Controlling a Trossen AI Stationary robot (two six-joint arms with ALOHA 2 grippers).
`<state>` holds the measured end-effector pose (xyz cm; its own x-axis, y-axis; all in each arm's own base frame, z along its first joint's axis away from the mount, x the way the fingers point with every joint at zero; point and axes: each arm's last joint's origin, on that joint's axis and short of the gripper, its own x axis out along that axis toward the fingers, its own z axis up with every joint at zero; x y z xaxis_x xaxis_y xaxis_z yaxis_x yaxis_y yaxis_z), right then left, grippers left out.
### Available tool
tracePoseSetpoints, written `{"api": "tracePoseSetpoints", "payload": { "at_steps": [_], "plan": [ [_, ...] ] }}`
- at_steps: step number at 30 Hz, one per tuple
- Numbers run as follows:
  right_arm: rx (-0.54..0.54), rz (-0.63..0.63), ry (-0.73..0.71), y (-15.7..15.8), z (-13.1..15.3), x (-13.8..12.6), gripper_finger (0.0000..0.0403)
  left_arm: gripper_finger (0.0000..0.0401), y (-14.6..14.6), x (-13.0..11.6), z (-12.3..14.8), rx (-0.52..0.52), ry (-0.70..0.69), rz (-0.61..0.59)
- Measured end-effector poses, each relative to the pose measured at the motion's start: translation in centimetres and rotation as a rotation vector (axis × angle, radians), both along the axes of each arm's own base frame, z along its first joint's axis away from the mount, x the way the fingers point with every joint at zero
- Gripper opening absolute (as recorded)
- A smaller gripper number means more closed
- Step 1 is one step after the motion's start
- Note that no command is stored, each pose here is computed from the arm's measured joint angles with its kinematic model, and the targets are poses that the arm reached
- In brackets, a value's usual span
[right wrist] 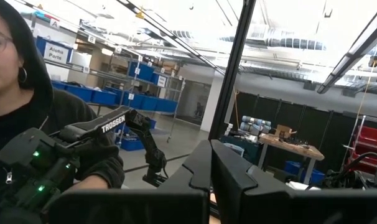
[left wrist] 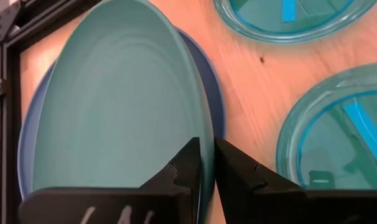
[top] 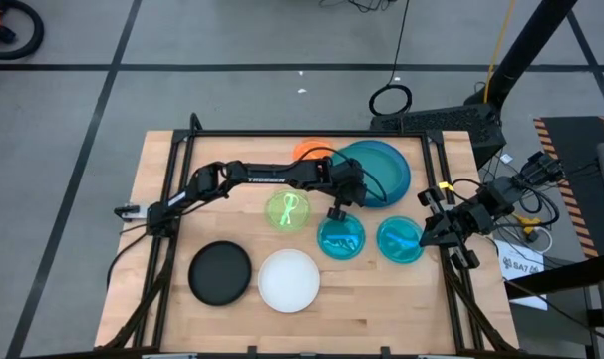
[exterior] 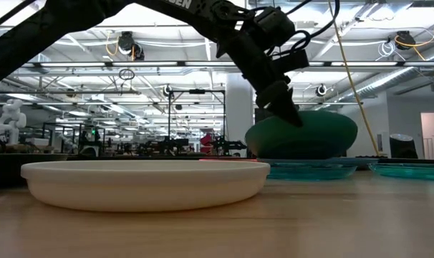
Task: Stack plastic plates
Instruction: Stack the green plate on top of the blue plate
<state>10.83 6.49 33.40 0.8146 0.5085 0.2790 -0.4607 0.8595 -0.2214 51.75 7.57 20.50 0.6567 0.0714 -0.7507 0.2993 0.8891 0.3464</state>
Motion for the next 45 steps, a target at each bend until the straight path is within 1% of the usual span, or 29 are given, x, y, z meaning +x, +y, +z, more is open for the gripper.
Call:
{"api": "tracePoseSetpoints", "payload": {
  "at_steps": [10,19,35,45],
  "plan": [
    [-0.003,-0.001,-0.002,0.0,0.0,0.0,0.0002,0.0047,-0.03,-0.07,-0.08,-0.004,0.01,0.003],
    [-0.008,-0.001,0.003,0.01,-0.06,0.02,0.0002,0.0047,0.02,0.13,0.18,-0.015,-0.023,0.02],
    [-0.022,-0.006,-0.005,0.01,-0.07,0.02,0.0002,0.0047,0.1,0.02,0.1,-0.034,-0.012,0.042],
    [-0.022,-0.006,-0.005,0.01,-0.07,0.02,0.0002,0.0047,0.22,0.34,0.42,-0.044,-0.062,0.073]
  ]
}}
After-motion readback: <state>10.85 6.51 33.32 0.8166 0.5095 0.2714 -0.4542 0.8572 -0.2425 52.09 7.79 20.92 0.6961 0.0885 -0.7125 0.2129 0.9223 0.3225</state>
